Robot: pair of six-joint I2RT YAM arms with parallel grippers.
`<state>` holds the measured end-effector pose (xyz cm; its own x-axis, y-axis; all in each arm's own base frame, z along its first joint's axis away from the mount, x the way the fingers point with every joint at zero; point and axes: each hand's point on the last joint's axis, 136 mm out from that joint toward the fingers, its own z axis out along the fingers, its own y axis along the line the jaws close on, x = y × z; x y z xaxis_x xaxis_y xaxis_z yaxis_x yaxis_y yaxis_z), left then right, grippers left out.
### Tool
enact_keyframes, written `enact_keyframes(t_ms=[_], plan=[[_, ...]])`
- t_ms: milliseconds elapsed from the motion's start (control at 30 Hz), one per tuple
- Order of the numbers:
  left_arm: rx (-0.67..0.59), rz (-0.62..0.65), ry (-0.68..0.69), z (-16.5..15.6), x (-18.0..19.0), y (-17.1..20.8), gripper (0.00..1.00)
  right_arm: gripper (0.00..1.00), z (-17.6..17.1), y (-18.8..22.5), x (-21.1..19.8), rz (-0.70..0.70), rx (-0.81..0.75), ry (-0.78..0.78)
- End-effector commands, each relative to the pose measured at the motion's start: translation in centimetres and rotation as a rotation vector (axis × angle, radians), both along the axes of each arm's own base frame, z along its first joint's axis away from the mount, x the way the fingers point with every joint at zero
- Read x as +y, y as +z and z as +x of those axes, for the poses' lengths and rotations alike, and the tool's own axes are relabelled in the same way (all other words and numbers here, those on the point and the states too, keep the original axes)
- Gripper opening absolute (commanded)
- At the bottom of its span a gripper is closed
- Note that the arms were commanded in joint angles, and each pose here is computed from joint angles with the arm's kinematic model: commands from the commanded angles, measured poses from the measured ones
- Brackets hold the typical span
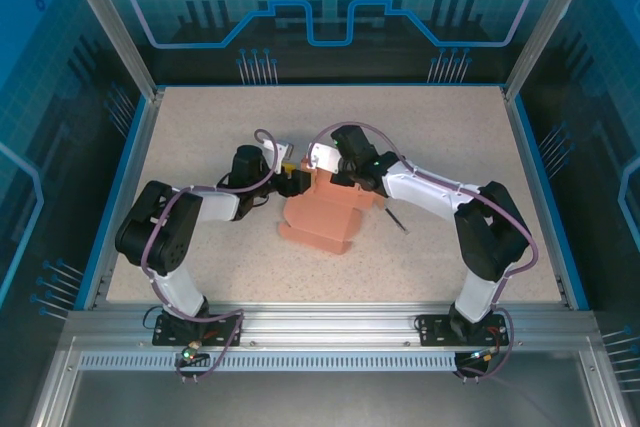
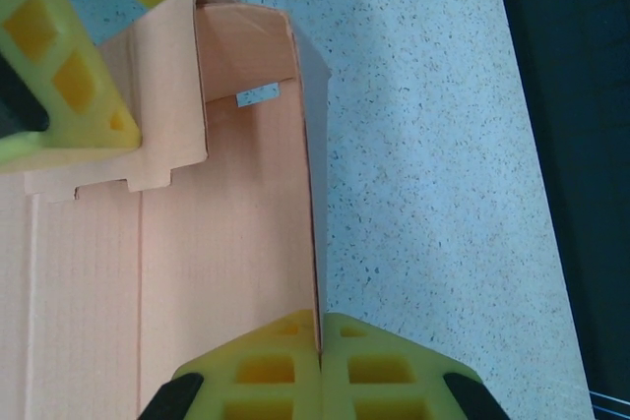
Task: Fold the paper box
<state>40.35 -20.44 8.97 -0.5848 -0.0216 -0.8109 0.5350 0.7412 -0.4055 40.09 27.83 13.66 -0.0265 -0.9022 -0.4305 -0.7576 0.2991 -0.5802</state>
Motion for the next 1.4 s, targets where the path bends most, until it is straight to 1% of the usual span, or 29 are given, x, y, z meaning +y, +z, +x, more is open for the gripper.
enact_keyframes(t_ms=[0, 167, 367, 600, 733, 833, 1133, 1267, 1367], plan=[[-0.052, -0.031, -0.052, -0.3, -0.5, 1.4, 0.74, 0.0, -0.1, 1.0, 0.6, 0.053, 0.038, 0.013], [-0.055, -0.038, -0.028, -0.3, -0.2, 1.4, 0.78, 0.0, 0.4, 1.2, 0.3, 0.048, 0.051, 0.004], [-0.074, -0.061, 0.003, -0.9, 0.3, 1.7, 0.89, 0.0, 0.6, 1.5, -0.2, 0.06, 0.064, -0.003], [-0.07, -0.069, 0.018, -1.2, 0.6, 1.6, 0.94, 0.0, 0.4, 1.1, -0.7, 0.046, 0.097, -0.003], [-0.102, -0.052, 0.106, -0.9, 2.0, 1.8, 0.99, 0.0, 0.5, 1.0, -1.1, 0.046, 0.112, -0.009], [-0.112, -0.046, 0.141, -1.0, 2.8, 2.1, 0.99, 0.0, 0.8, 1.3, -1.3, 0.044, 0.089, -0.017], [-0.134, -0.075, 0.174, -2.2, 3.5, 3.3, 0.99, 0.0, 1.6, 2.3, -1.2, 0.023, -0.025, -0.06], [-0.147, -0.068, 0.209, -2.6, 4.3, 3.6, 0.99, 0.0, 1.5, 1.9, -0.9, -0.006, -0.04, -0.063], [-0.14, -0.051, 0.209, -2.8, 4.4, 3.4, 0.99, 0.0, 1.5, 1.9, -0.7, -0.005, -0.036, -0.06]])
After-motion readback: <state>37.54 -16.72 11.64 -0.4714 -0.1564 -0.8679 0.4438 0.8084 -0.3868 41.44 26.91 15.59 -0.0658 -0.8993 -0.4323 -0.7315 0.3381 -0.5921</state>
